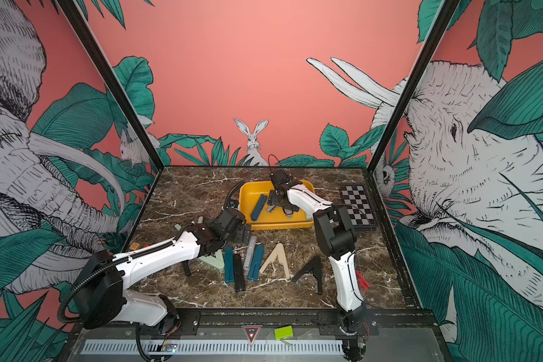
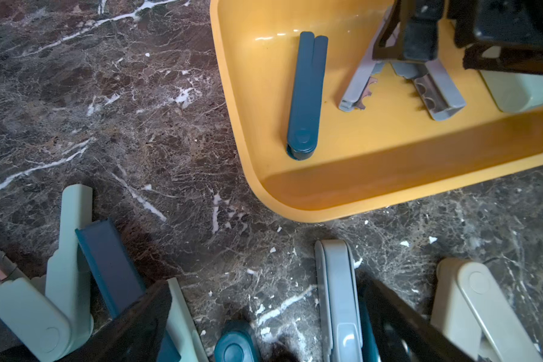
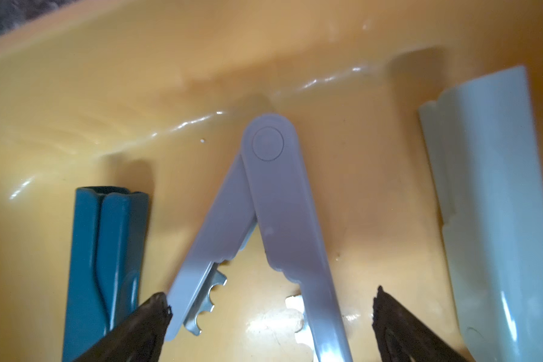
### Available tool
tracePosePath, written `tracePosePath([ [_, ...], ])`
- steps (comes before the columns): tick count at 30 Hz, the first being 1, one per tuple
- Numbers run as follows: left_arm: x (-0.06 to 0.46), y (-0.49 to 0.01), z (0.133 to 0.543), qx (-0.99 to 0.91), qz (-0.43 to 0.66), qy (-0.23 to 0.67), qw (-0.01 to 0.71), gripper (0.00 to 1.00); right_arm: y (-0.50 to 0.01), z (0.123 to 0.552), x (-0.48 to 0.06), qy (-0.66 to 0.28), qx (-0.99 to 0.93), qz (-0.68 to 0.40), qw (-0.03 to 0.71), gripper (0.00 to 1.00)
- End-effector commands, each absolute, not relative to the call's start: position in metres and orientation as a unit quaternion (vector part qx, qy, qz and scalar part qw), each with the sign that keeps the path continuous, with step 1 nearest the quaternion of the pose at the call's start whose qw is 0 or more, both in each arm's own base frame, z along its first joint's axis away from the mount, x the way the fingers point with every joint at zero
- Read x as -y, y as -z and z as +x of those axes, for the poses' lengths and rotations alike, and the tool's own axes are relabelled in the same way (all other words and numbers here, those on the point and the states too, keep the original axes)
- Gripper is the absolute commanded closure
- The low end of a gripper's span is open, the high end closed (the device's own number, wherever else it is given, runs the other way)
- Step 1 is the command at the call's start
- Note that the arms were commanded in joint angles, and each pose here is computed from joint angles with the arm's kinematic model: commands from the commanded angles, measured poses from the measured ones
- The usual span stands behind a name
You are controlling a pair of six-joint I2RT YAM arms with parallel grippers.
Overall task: Put the pruning pliers into the storage box
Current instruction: Adjust the pruning pliers in the storage box.
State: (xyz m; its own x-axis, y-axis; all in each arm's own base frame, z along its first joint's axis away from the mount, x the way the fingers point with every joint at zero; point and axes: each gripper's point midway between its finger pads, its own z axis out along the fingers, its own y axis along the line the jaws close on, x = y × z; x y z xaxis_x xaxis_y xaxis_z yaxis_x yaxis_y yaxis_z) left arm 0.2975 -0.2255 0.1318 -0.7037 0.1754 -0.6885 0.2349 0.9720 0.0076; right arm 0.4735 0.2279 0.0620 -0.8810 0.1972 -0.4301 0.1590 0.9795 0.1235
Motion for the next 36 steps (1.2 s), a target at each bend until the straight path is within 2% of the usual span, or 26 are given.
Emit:
tracePosePath([
  [1, 0.226, -0.134, 0.295, -0.924, 0.121, 0.039, 0.360, 0.02, -0.051, 0.470, -0.219, -0.010, -0.976, 0.090, 0.200, 0.01],
  [7, 0.240, -0.136, 0.276, -0.923, 0.131, 0.062, 0.357, 0.02, -0.038, 0.473, -0.220, 0.004, -0.980, 0.078, 0.181, 0.02],
  [11, 0.247, -0.141, 0.267, -0.920, 0.140, 0.066, 0.361, 0.02, -0.026, 0.464, -0.218, 0.008, -0.985, 0.058, 0.160, 0.10],
  [17, 0.247, -0.138, 0.266, -0.921, 0.139, 0.058, 0.359, 0.02, -0.014, 0.458, -0.213, -0.006, -0.988, 0.070, 0.141, 0.11],
  [22, 0.260, -0.140, 0.256, -0.917, 0.171, 0.060, 0.355, 0.03, -0.017, 0.460, -0.209, -0.015, -0.987, 0.068, 0.146, 0.18],
  [31, 0.295, -0.130, 0.238, -0.920, 0.195, 0.074, 0.332, 0.06, -0.024, 0.461, -0.186, -0.021, -0.987, 0.060, 0.146, 0.20],
  [36, 0.295, -0.127, 0.238, -0.919, 0.201, 0.068, 0.331, 0.06, -0.035, 0.463, -0.184, -0.037, -0.984, 0.073, 0.161, 0.14],
])
